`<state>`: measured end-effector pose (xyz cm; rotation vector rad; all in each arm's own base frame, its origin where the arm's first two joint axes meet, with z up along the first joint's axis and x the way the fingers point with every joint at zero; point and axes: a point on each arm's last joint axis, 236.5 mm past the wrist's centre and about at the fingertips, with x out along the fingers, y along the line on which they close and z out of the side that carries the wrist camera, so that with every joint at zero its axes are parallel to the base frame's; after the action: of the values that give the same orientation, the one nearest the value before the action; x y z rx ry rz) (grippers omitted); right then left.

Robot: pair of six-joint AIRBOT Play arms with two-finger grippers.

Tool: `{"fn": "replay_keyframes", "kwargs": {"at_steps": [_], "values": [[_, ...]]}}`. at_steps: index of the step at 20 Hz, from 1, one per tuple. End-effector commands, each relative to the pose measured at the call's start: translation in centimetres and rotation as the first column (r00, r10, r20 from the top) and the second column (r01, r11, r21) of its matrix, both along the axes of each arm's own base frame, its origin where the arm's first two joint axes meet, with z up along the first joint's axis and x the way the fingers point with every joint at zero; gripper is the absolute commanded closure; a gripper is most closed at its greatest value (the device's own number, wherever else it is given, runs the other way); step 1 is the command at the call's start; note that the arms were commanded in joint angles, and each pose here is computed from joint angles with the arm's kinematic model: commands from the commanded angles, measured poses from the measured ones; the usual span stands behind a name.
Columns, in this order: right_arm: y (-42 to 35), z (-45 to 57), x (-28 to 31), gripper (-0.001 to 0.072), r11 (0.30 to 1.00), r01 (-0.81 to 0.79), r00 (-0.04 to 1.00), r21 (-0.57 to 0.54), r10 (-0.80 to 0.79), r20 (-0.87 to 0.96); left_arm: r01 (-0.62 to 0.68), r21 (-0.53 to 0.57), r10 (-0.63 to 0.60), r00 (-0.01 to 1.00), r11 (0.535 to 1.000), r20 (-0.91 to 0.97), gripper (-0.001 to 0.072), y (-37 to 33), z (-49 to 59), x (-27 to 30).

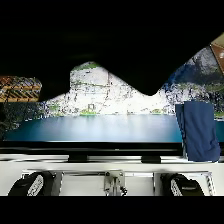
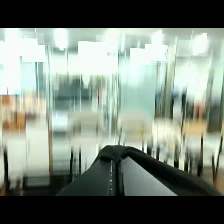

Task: Fold the shirts.

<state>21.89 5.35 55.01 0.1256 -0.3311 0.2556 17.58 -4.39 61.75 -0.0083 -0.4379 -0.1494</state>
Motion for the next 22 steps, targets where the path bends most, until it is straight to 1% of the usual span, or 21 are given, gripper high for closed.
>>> {"fn": "replay_keyframes", "kwargs": {"at_steps": [1, 2, 4, 6, 7, 8, 9, 10, 12, 13, 14, 15, 16, 18, 20, 21, 22], "values": [[-1.3, 1.2, -8.1, 0.0647, 0.995, 0.096, 0.993, -0.028, -0.094, 0.065, -0.028, -0.055, 0.031, 0.998, 0.998, 0.049, 0.0673, -0.8, 1.0, -7.3], [-2.2, -0.8, -7.3, 0.0647, 0.989, 0.137, 0.990, -0.051, -0.139, -0.021, -0.049, -0.048, 0.049, 0.999, 0.998, -0.007, 0.0673, -0.5, -0.3, -6.9], [-3.5, -4.7, -5.2, 0.0646, 0.971, 0.188, 0.962, -0.146, -0.212, -0.174, -0.069, 0.020, 0.071, 0.985, 0.997, -0.157, 0.0673, -0.3, -3.7, -4.6], [-4.0, -8.6, -1.8, 0.0647, 0.949, 0.169, 0.913, -0.266, -0.252, -0.320, -0.066, 0.114, 0.099, 0.946, 0.991, -0.310, 0.0673, 0.3, -7.7, -1.1], [-4.2, -10.9, 0.2, 0.0647, 0.940, 0.139, 0.878, -0.311, -0.262, -0.400, -0.048, 0.134, 0.100, 0.905, 0.990, -0.413, 0.0673, 0.8, -10.6, 1.2], [-4.2, -13.8, 2.5, 0.0647, 0.936, 0.092, 0.824, -0.339, -0.263, -0.503, -0.026, 0.122, 0.086, 0.850, 0.992, -0.520, 0.0673, 1.3, -13.8, 3.4], [-4.3, -16.9, 4.6, 0.0647, 0.937, 0.042, 0.752, -0.345, -0.258, -0.607, -0.004, 0.104, 0.068, 0.779, 0.995, -0.624, 0.0673, 1.8, -17.3, 5.5], [-4.4, -20.7, 6.7, 0.0647, 0.940, -0.016, 0.649, -0.341, -0.249, -0.719, 0.023, 0.087, 0.046, 0.693, 0.996, -0.719, 0.0673, 2.3, -21.3, 7.8], [-4.3, -28.3, 10.6, 0.0646, 0.948, -0.108, 0.443, -0.299, -0.224, -0.868, 0.048, 0.016, -0.011, 0.522, 0.999, -0.853, 0.0673, 3.2, -29.2, 12.0], [-4.3, -32.5, 12.8, 0.0646, 0.952, -0.140, 0.342, -0.272, -0.211, -0.916, 0.055, -0.042, -0.062, 0.434, 0.998, -0.899, 0.0673, 3.3, -33.4, 14.0], [-4.4, -36.7, 15.1, 0.0646, 0.958, -0.149, 0.255, -0.245, -0.202, -0.946, 0.055, -0.107, -0.120, 0.378, 0.993, -0.918, 0.0673, 3.1, -36.8, 16.0], [-4.3, -40.3, 17.3, 0.0647, 0.967, -0.140, 0.195, -0.210, -0.181, -0.964, 0.039, -0.192, -0.193, 0.355, 0.981, -0.915, 0.0673, 2.9, -39.7, 18.6], [-3.8, -43.6, 19.8, 0.0646, 0.979, -0.129, 0.153, -0.159, -0.139, -0.978, 0.012, -0.268, -0.254, 0.360, 0.963, -0.898, 0.0673, 2.8, -41.7, 21.1], [-2.2, -48.6, 24.7, 0.0646, 0.996, -0.074, 0.141, -0.041, -0.030, -0.990, -0.040, -0.395, -0.351, 0.382, 0.918, -0.855, 0.0673, 3.2, -44.8, 26.1], [-1.1, -52.4, 29.0, 0.0646, 0.998, 0.015, 0.176, 0.068, 0.064, -0.982, -0.069, -0.520, -0.450, 0.413, 0.852, -0.792, 0.0672, 3.3, -46.9, 30.6], [-0.8, -53.9, 30.7, 0.0646, 0.993, 0.043, 0.200, 0.106, 0.095, -0.975, -0.068, -0.567, -0.486, 0.437, 0.821, -0.757, 0.0673, 3.1, -47.9, 32.6], [-0.9, -55.2, 32.1, 0.0646, 0.989, 0.073, 0.222, 0.127, 0.108, -0.969, -0.082, -0.587, -0.494, 0.454, 0.806, -0.742, 0.0672, 3.1, -49.3, 34.3]]}}
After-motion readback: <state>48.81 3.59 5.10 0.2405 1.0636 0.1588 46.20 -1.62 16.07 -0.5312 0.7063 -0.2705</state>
